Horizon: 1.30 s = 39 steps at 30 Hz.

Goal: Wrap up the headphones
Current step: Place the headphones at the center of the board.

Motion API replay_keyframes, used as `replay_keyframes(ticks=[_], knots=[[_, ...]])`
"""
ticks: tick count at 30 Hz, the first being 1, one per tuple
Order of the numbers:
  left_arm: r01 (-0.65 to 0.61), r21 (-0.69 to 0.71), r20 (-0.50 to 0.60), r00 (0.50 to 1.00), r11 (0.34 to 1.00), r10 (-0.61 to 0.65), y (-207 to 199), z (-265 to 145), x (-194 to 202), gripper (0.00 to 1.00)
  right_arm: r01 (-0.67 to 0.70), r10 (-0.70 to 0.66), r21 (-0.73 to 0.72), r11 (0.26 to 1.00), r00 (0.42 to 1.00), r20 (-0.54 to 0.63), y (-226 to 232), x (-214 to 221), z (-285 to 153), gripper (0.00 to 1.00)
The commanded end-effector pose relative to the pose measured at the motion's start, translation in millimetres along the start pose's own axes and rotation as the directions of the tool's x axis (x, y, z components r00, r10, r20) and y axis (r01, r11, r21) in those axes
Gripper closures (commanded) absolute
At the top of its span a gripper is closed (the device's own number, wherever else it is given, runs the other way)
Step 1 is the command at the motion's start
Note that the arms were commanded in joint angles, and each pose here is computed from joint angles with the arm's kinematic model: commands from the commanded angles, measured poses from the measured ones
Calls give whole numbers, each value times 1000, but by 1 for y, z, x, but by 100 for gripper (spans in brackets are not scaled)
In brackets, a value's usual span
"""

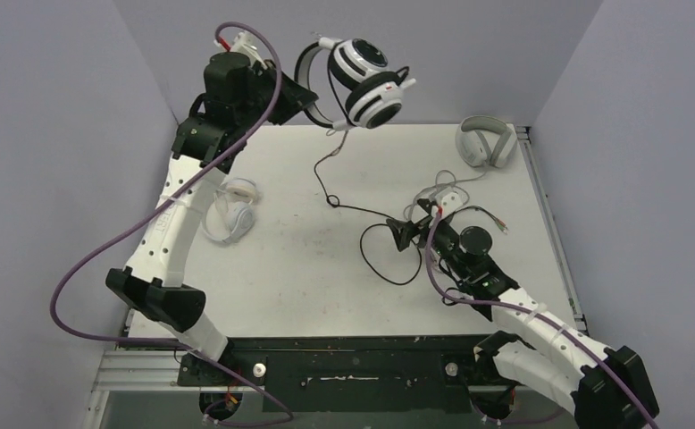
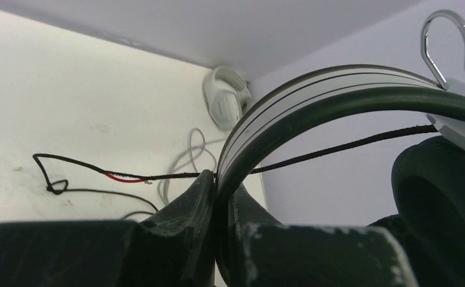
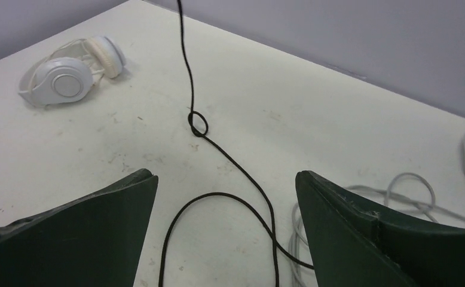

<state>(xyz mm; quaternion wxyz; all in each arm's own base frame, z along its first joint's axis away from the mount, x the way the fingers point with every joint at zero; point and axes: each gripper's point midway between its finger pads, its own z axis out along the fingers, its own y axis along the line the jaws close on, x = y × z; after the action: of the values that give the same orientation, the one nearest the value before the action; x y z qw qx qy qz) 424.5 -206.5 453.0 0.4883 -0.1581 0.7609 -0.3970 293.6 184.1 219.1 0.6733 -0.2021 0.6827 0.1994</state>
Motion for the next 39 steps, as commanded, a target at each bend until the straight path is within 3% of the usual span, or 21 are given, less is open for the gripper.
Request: replay_keyframes(ticks=[1, 6, 10, 15, 19, 22, 26, 27, 33, 39], knots=[[-38, 152, 56, 998, 988, 30, -63, -42, 5, 100, 122, -84, -175, 977, 974, 209, 31, -59, 23, 11], [-28, 215, 4, 1000, 976, 28, -86, -58, 31, 100, 153, -86, -166, 974, 931, 355, 31, -84, 50, 8], [-21, 251, -25, 999, 968, 28, -100, -74, 40, 100, 79, -5, -160, 984, 908, 420, 15, -90, 73, 8], [-33, 273, 3, 999, 961, 33, -109, -92, 32, 100, 78, 67, -270, 960, 869, 490, 25, -103, 87, 16], [-51, 249, 7, 999, 967, 51, -104, -90, 32, 100, 126, 109, -418, 900, 862, 495, 62, -107, 84, 47], [-62, 212, 23, 998, 975, 59, -97, -83, 27, 100, 152, 119, -496, 855, 873, 472, 89, -99, 72, 62], [-63, 198, 47, 997, 978, 55, -95, -76, 18, 100, 150, 141, -586, 797, 896, 421, 123, -85, 52, 98], [-69, 191, 61, 996, 979, 58, -94, -73, 14, 100, 142, 145, -601, 787, 903, 404, 130, -82, 47, 100], [-104, -43, 208, 972, 994, 111, -39, -47, -27, 100, 104, 130, -699, 708, 953, 274, 183, -67, 8, 99], [-135, -278, 324, 919, 951, 226, 25, -30, -40, 100, 56, 141, -789, 611, 974, 179, 211, -84, -20, 84]])
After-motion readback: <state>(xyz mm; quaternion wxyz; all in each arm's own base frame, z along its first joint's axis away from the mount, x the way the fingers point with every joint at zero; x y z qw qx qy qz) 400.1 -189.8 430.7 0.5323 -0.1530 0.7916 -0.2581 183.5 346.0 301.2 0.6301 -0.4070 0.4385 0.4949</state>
